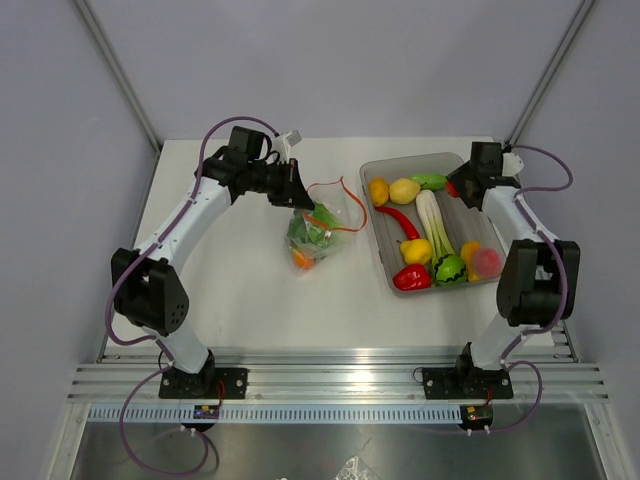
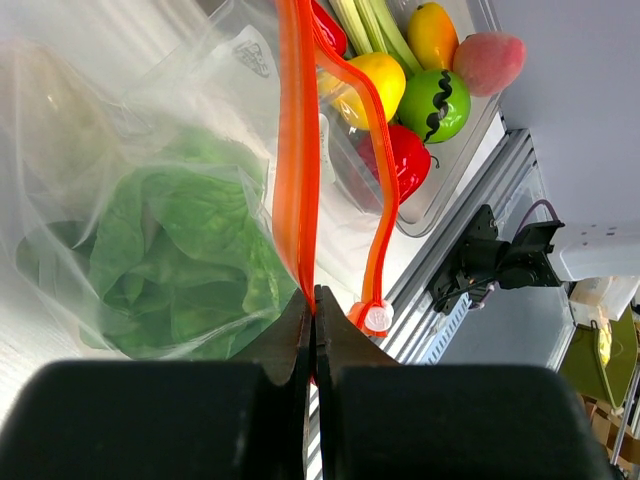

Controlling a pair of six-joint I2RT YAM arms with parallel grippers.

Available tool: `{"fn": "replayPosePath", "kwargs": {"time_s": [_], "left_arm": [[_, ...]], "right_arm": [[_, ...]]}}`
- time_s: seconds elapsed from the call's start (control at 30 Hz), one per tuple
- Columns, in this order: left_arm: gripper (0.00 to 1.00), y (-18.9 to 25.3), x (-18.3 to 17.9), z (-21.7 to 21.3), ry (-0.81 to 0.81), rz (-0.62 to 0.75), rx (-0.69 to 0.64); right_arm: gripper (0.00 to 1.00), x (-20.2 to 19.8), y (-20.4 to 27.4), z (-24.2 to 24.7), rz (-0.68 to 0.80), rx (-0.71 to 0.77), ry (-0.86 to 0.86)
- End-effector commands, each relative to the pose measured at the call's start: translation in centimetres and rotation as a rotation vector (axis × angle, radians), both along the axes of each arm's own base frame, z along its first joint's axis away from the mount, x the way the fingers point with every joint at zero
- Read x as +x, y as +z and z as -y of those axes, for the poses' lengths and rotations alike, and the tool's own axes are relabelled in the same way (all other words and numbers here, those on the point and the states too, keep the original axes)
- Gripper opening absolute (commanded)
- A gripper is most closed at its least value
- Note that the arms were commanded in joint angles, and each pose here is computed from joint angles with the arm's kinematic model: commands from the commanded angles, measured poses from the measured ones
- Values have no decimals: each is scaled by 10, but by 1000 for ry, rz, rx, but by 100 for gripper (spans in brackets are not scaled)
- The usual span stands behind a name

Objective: Place the food in the zip-top bag and seal the zipper
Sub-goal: Pick up the fake fruit from the bin, then place the fake fruit in the zipper food storage bag.

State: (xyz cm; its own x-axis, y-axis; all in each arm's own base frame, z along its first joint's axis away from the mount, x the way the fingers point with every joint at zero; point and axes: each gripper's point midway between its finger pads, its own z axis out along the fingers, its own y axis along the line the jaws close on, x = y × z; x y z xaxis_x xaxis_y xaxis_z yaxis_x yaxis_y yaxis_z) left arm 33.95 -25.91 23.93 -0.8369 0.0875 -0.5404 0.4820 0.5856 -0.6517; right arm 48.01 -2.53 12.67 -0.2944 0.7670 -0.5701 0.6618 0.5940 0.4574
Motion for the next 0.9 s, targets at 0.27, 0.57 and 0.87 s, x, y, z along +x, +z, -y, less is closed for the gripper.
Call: {"fn": "replayPosePath", "kwargs": {"time_s": [0.27, 0.57, 0.87], "left_arm": [[0, 4, 13, 8, -10, 34, -18], [0, 10, 11, 8, -17, 40, -18], [0, 20, 8, 9, -28, 49, -24]], "right_arm": [[32, -80, 127, -110, 257, -63, 442], [34, -120, 154, -258, 314, -21, 859], [41, -114, 129, -320, 246, -51, 981]]}}
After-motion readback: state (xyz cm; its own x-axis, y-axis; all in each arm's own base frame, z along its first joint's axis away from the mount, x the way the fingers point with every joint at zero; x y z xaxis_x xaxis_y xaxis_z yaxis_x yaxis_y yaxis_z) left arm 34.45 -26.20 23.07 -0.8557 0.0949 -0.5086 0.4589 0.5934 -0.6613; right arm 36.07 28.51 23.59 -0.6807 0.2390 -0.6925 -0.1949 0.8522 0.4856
